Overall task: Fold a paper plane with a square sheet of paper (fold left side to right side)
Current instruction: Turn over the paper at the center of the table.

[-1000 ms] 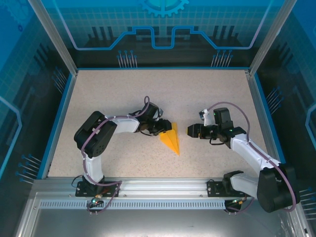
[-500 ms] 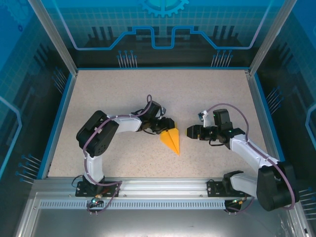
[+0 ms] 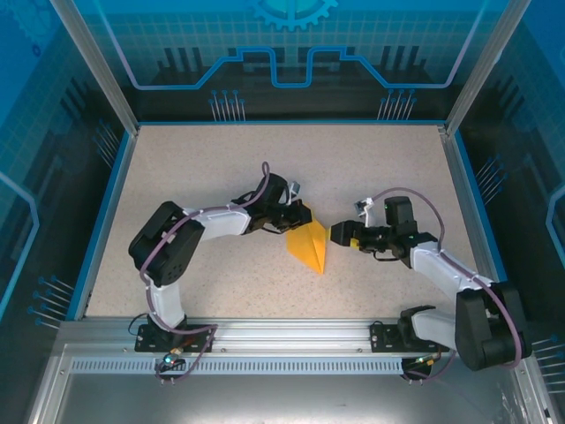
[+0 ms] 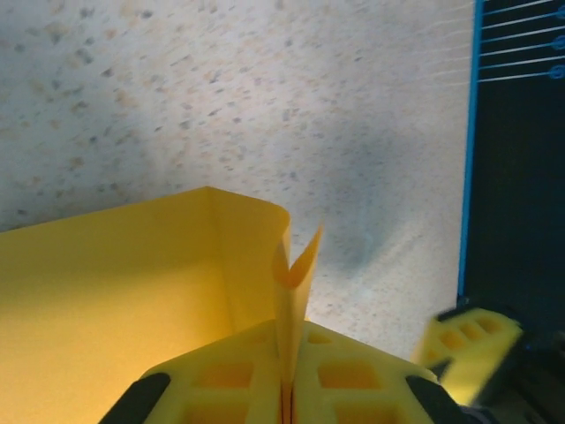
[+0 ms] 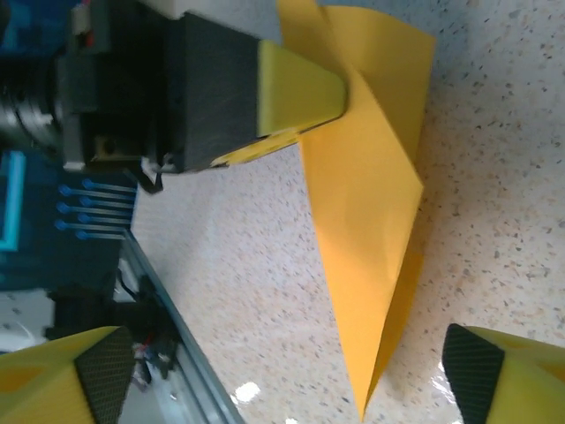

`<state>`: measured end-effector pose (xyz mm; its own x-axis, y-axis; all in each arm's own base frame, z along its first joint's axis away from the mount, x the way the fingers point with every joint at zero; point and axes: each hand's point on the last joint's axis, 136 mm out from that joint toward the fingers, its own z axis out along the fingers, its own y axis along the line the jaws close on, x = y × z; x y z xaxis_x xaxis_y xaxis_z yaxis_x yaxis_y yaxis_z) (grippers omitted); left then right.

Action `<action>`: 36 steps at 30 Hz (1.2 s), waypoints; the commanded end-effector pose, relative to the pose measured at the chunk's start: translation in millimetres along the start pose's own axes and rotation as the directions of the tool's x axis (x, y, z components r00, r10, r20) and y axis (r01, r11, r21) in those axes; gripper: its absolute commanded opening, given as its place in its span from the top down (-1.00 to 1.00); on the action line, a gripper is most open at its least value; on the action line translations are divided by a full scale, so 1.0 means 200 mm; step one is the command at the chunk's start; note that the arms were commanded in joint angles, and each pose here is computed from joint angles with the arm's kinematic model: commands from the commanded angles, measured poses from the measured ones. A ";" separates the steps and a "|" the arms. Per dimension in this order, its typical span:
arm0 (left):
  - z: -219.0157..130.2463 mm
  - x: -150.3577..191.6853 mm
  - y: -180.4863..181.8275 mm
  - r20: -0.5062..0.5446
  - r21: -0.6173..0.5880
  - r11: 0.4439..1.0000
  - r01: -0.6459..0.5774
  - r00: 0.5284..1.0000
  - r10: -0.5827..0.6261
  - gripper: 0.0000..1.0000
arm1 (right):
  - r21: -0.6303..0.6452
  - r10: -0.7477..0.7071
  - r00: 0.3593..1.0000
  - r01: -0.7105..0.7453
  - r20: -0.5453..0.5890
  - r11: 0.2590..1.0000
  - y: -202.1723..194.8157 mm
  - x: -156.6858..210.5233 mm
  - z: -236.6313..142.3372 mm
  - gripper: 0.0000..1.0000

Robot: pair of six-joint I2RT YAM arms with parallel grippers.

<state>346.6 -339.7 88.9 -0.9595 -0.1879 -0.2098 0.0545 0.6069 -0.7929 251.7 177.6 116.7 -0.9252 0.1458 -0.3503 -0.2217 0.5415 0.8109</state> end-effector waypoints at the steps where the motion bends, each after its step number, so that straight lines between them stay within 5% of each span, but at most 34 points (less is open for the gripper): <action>1: -0.11 -0.05 -0.19 0.051 0.074 0.994 -0.076 0.996 0.073 0.89 | -0.130 0.026 0.999 -0.023 0.020 0.991 0.04 -0.04 -0.03 -0.99; 9: -0.34 -0.17 -0.52 0.144 0.185 0.968 -0.167 0.979 0.142 0.94 | -0.338 -0.003 1.000 0.002 -0.002 0.941 0.18 -0.09 -0.09 -0.99; 18: -0.44 -0.18 -0.75 0.145 0.332 0.924 -0.192 0.978 0.151 0.96 | -0.413 -0.058 0.998 0.054 0.001 0.909 0.37 -0.11 -0.08 -0.97; 23: -0.44 -0.16 -0.76 0.129 0.365 0.915 -0.172 0.983 0.134 0.97 | -0.427 -0.086 0.996 0.090 0.029 0.900 0.49 -0.16 -0.07 -0.71; 32: -0.43 -0.15 -0.74 0.114 0.367 0.916 -0.161 0.985 0.128 0.91 | -0.404 -0.081 0.996 0.087 0.032 0.911 0.53 -0.16 -0.07 0.33; 34: -0.43 -0.14 -0.73 0.110 0.359 0.919 -0.163 0.985 0.131 0.73 | -0.386 -0.087 0.996 0.092 0.030 0.918 0.52 -0.15 -0.08 0.80; 36: -0.43 -0.14 -0.71 0.107 0.343 0.925 -0.164 0.985 0.135 0.50 | -0.355 -0.103 0.994 0.106 0.028 0.929 0.51 -0.14 -0.08 1.00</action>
<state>347.1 -359.0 254.8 -0.9093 -0.2059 -0.3616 0.2836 0.3291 -0.9007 251.8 214.8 211.8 -0.9042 0.1294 -0.4071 -0.3805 0.1889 0.9053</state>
